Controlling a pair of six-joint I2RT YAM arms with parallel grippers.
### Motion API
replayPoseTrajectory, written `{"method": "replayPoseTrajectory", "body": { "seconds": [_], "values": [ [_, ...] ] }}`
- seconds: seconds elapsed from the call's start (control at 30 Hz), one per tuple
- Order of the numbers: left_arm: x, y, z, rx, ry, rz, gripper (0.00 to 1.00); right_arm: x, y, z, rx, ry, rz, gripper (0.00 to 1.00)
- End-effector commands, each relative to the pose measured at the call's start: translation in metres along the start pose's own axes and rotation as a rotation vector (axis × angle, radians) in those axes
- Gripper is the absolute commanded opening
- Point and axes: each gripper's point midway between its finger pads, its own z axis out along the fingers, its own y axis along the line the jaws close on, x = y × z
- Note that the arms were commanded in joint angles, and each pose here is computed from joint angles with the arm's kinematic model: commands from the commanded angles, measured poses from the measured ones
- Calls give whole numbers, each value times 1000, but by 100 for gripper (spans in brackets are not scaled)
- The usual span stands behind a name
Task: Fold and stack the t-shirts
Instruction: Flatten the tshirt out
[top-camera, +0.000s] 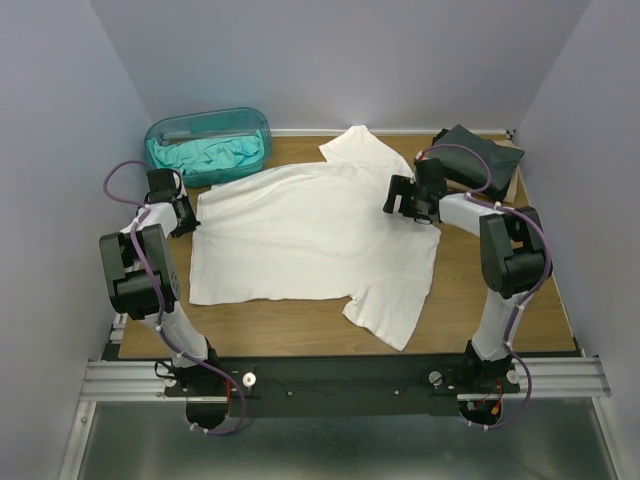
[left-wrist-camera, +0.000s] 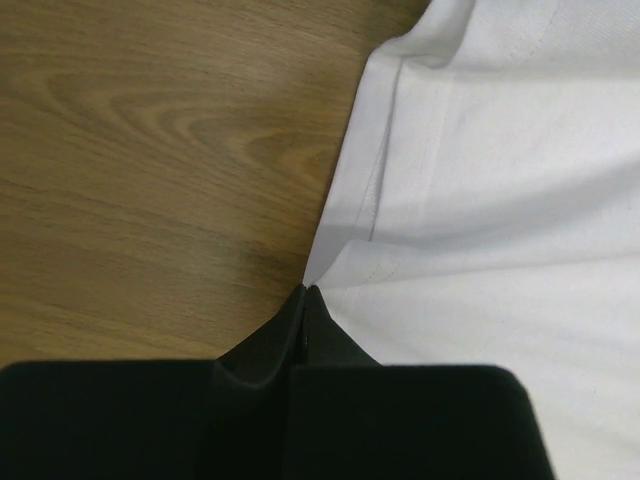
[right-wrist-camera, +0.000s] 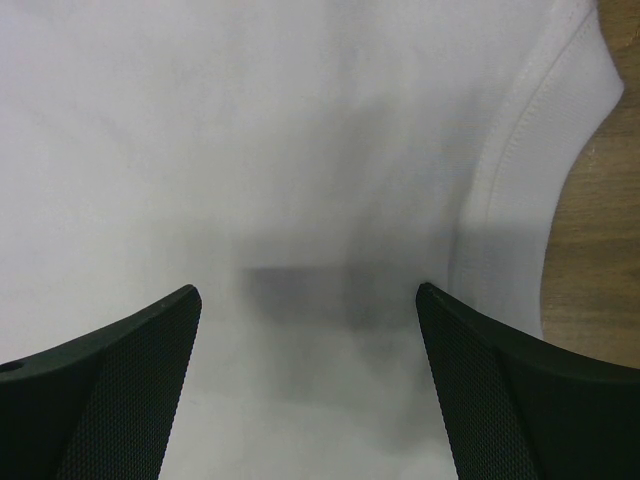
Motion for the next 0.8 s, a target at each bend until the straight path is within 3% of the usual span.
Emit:
{"method": "replayPoseTrajectory", "body": {
  "seconds": [0.0, 0.77],
  "values": [
    [-15, 15, -1, -66, -40, 6, 0, 88, -59, 9, 195, 281, 43, 96],
    [-29, -22, 48, 112, -18, 12, 0, 24, -69, 54, 201, 246, 78, 96]
  ]
}}
